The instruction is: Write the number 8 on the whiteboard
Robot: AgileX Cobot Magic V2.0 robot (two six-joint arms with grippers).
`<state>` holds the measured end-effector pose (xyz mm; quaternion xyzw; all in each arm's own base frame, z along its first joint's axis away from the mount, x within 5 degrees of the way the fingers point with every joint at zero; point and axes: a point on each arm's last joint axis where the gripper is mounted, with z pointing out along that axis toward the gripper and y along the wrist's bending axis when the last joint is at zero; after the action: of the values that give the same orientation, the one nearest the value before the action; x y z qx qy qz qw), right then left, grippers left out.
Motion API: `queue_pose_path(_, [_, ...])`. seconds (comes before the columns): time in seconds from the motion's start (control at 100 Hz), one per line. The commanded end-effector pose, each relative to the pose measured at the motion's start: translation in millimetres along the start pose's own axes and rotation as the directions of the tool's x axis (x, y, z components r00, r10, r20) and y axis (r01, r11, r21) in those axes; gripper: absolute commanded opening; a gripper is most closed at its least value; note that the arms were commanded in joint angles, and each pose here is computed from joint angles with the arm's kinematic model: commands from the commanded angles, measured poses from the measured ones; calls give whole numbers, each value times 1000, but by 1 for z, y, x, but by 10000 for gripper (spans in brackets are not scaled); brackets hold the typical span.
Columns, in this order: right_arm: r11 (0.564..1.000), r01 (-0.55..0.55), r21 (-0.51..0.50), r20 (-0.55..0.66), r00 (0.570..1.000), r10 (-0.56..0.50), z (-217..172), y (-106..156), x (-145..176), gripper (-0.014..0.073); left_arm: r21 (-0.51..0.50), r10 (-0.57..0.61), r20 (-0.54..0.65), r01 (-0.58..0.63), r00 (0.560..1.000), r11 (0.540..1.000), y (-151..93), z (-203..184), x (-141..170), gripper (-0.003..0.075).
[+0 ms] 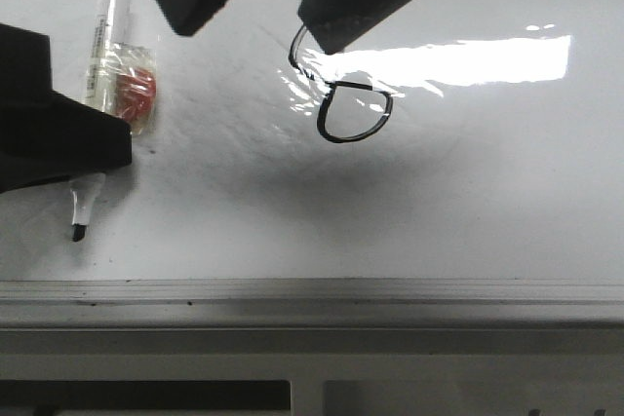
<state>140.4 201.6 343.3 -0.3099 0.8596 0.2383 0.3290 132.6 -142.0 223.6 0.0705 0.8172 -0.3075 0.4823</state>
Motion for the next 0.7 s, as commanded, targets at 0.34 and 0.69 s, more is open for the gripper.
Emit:
queue_pose_path(0.34, [997, 72, 22, 192, 978, -75, -34, -2, -16, 132, 15, -31, 67, 30, 997, 999, -5, -2, -12, 337])
queue_pose_path(0.69, [972, 206, 114, 465, 854, -235, -96, -15, 12, -63, 142, -4, 257, -34, 966, 989, -5, -49, -34, -20])
